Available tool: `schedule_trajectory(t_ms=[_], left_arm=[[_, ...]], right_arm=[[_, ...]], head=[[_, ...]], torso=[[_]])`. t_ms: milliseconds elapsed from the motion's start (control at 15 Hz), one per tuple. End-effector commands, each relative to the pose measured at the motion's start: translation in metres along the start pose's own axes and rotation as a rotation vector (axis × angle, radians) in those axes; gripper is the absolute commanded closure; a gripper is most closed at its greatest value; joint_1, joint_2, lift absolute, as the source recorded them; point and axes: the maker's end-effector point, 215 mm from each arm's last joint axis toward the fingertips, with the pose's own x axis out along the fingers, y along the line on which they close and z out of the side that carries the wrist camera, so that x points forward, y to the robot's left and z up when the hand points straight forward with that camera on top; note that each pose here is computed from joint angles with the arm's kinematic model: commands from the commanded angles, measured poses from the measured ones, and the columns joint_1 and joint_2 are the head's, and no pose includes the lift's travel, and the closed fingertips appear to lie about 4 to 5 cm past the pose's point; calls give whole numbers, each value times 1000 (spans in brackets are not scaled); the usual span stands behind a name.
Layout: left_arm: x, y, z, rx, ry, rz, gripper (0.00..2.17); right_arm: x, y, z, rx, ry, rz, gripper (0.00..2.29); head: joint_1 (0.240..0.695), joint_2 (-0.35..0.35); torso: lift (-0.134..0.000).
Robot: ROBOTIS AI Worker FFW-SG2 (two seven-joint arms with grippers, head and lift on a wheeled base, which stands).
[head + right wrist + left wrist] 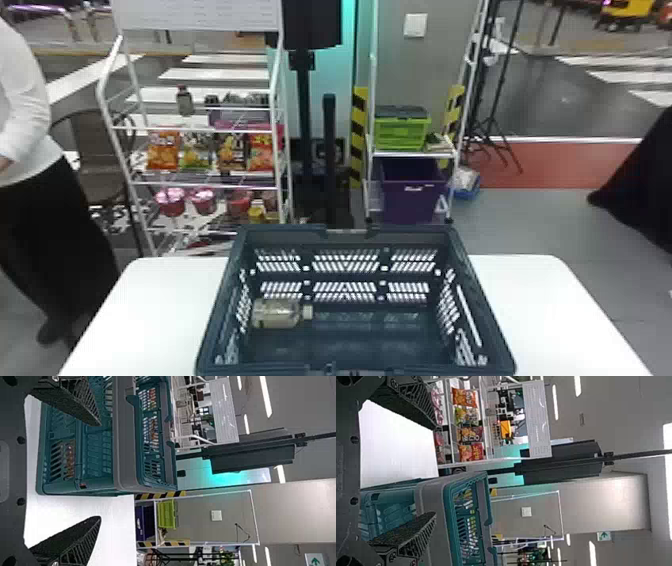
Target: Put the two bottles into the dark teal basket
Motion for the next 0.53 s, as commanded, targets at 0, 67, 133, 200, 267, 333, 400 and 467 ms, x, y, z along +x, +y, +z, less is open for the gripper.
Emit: schedule_trajectory(t_ms=[0, 67, 133, 200, 267, 333, 400, 467], left_arm=[[-1, 0, -2, -1, 5, 1, 124], [-2, -1, -5, -2, 11, 1, 124], [-3, -1, -6, 0, 14, -2, 124], [-3, -2, -7, 1, 16, -5, 124], [-4, -3, -10, 0, 20, -7, 124], [-4, -3, -11, -2, 23, -10, 124], [-4, -4, -11, 0, 24, -12, 124], [-4, -4, -11, -2, 23, -11, 124]], right_arm=[[0, 0, 2, -1, -5, 1, 33], [0, 1, 2, -1, -5, 5, 33], [0, 1, 2, -3, -5, 9, 33], [0, 0, 4, -9, -9, 7, 33], [0, -1, 3, -10, -6, 8, 33], [0, 0, 4, -11, -9, 9, 33], [0, 0, 3, -10, -6, 9, 33], [0, 0, 2, -11, -5, 10, 33]], head=[[499, 0], [499, 0], [499, 0], [499, 0], [499, 0], [499, 0], [499, 0], [499, 0]], torso=[[0], [0], [0], [0], [0], [0], [0], [0]])
